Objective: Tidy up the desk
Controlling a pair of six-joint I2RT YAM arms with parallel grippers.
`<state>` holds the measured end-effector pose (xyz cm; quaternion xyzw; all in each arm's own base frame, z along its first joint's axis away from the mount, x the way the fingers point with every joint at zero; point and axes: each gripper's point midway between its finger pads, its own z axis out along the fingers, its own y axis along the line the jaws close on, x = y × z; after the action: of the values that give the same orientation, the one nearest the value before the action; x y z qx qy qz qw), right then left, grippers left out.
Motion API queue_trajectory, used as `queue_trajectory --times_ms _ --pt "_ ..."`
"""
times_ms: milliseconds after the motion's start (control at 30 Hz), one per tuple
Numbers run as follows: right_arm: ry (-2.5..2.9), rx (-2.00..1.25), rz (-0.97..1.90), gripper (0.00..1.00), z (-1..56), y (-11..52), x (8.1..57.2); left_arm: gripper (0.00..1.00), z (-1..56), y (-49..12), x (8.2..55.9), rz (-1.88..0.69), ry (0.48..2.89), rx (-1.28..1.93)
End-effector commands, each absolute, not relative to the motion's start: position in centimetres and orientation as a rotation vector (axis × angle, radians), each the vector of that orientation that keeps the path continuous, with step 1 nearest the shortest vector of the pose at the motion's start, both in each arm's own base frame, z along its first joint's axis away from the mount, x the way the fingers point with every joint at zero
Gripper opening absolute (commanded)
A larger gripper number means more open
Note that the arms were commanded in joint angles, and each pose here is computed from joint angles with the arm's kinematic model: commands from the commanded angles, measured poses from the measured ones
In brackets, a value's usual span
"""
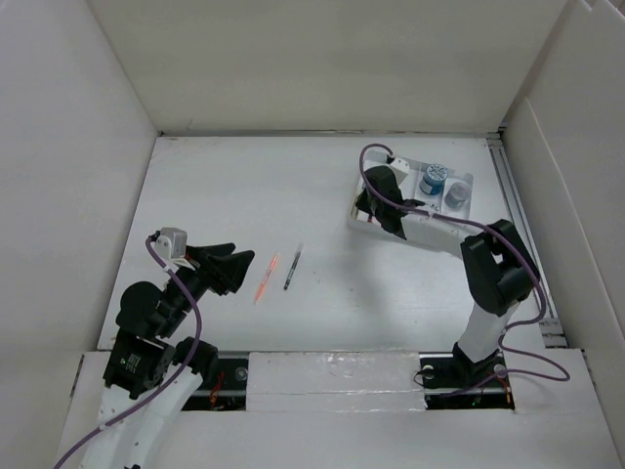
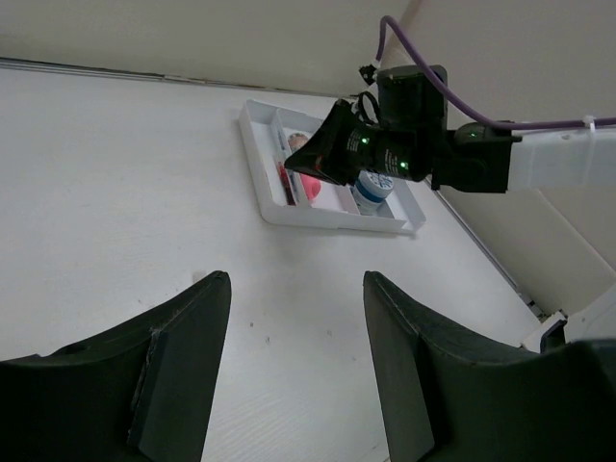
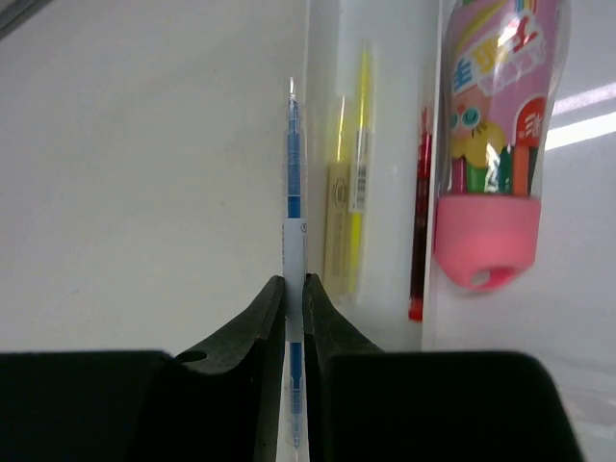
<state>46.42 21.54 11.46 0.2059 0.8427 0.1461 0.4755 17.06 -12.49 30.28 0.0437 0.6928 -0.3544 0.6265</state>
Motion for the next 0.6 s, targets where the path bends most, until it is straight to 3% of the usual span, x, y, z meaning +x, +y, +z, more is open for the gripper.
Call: queue_trajectory --times_ms 0,167,367,467,500,567 --pt "1.928 0.475 0.446 0.00 16.6 22.3 45.8 0.53 31.1 -12.5 17.1 -0.813 1.548 0.112" --pt "1.964 0.475 0.434 0.07 17.7 20.0 48.2 0.53 30.6 -13.1 17.2 -0.826 1.577 0.139" --pt "2.090 0.484 0.314 0.11 12.0 18.4 50.2 0.53 30.9 -12.7 17.1 -0.817 1.558 0.118" --pt "2.087 0.486 0.294 0.25 11.5 18.1 51.2 0.54 31.0 -12.5 17.1 -0.811 1.551 0.111" --pt "2.090 0.484 0.296 0.34 11.4 18.2 51.3 0.54 30.8 -12.7 17.2 -0.815 1.564 0.114" --pt "2.086 0.495 0.290 0.41 11.8 18.2 51.6 0.53 30.6 -12.8 17.3 -0.818 1.570 0.122"
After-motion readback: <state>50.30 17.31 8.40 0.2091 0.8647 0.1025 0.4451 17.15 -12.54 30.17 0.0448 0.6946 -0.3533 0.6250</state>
